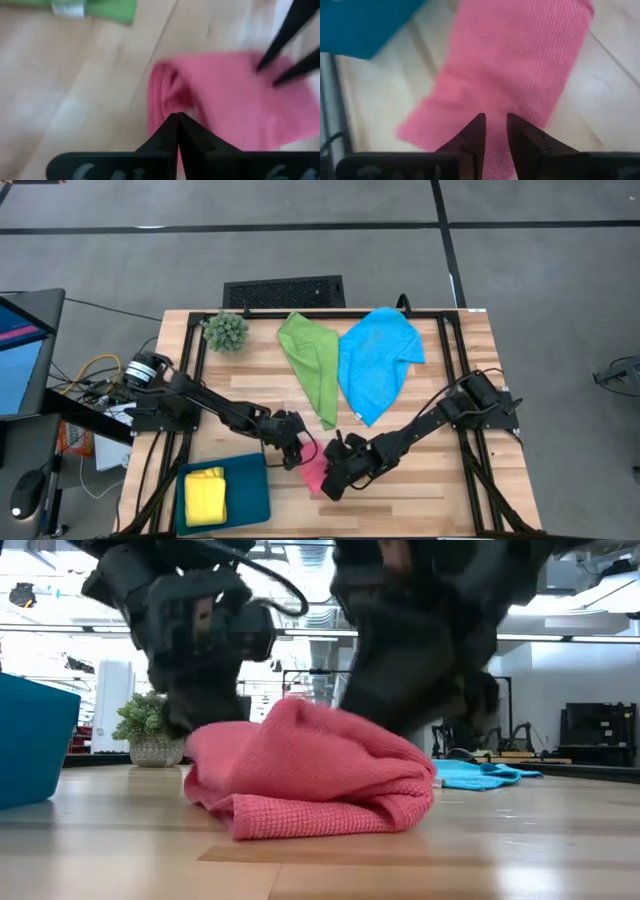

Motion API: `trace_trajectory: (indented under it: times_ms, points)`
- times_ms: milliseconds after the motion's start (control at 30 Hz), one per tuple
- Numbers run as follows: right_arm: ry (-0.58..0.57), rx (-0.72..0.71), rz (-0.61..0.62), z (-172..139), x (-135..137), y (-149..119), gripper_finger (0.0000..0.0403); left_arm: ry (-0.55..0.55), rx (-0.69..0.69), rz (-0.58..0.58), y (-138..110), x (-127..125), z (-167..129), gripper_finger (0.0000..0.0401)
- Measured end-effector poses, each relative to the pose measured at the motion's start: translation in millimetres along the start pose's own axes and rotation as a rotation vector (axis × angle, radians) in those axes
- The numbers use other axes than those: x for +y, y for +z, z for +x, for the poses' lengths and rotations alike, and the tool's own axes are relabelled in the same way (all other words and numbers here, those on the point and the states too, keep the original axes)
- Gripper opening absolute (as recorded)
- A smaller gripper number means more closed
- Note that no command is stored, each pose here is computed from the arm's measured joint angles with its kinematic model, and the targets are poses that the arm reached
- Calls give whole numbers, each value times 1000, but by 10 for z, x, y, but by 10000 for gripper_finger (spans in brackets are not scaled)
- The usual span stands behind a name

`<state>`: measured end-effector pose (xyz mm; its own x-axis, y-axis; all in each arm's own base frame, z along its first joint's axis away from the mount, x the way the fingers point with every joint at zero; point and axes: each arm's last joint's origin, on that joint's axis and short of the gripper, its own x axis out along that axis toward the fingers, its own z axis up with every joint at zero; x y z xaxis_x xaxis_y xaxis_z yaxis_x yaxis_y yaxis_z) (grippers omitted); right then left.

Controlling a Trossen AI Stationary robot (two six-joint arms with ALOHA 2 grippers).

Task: Fold microfiber towels
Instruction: Fold the pink microfiber towel

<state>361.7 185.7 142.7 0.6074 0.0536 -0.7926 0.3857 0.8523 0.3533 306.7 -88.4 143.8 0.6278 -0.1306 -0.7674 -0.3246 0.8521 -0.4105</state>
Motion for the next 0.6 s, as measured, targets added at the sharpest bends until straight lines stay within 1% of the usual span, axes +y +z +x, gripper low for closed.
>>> trace_trajectory:
  times_ms: [133, 233, 333, 433, 500, 600]
  points:
    - [89, -57, -88, -53, 125, 10, 102, 4, -23, -33, 114, 25, -254, 0]
    - [141, -85, -110, -45, 207, -26, 102, -25, -72, -33, 160, -35, -458, 0]
    - [135, -70, -123, 0, 212, -98, 102, -136, -123, 29, 155, -203, -534, 0]
    - [131, -100, -127, -9, 220, -103, 102, -224, -103, 55, 86, -324, -424, 0]
    - [115, -110, -130, 4, 192, -118, 102, -234, -58, 68, -2, -347, -276, 0]
    - [123, -114, -130, 0, 204, -125, 102, -212, -18, 62, -77, -357, -83, 0]
